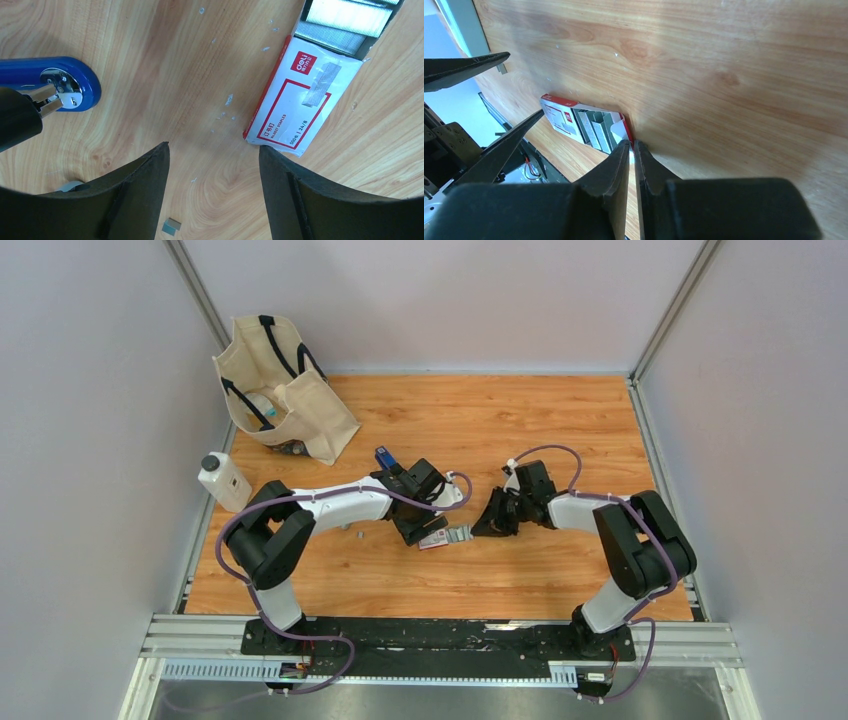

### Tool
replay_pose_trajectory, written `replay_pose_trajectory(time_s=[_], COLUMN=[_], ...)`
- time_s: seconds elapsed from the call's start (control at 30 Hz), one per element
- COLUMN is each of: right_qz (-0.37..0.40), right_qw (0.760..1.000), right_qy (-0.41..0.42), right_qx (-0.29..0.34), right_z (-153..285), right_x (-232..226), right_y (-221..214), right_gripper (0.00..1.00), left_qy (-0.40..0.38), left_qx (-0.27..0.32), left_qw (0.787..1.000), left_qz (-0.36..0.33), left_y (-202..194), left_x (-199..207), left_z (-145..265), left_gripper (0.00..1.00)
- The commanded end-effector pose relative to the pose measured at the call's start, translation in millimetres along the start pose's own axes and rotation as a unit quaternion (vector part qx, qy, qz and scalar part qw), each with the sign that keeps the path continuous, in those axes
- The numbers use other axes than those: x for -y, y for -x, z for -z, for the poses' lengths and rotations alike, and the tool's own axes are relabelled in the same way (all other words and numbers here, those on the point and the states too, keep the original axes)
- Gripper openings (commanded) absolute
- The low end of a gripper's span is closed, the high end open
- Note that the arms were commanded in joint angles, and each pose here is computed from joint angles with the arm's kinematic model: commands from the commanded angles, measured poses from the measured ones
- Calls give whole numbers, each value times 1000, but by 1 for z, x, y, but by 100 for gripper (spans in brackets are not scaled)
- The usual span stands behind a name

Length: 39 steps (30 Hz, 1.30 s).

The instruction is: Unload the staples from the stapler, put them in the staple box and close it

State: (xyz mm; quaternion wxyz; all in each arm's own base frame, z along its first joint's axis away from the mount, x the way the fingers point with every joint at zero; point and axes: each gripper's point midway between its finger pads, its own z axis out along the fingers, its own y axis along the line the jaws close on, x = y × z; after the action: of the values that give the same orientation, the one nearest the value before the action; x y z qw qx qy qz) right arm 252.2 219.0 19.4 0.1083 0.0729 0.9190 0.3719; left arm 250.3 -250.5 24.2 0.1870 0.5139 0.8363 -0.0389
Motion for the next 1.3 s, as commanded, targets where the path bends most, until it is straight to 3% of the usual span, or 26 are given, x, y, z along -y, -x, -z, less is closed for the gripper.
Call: replay_pose_trajectory(time_s=[0.0,0.77,1.27], right_qz=[16,39,75], right_qw=[1000,999,997], right_qy=[12,27,-20], right_qx=[20,10,2], right_z=[1,-8,-20], right_x=[-15,-38,-37], right_y=[9,2,-7], right_gripper=[15,12,10], left_qy=[2,6,8], left_qx=[10,12,15], left_qw=[1000,1000,1000], left_qz=[-15,-20,-19], left_y=[5,5,7], left_x=[1,-1,-2], left_z=[-3,-2,0], left_gripper=[73,73,73])
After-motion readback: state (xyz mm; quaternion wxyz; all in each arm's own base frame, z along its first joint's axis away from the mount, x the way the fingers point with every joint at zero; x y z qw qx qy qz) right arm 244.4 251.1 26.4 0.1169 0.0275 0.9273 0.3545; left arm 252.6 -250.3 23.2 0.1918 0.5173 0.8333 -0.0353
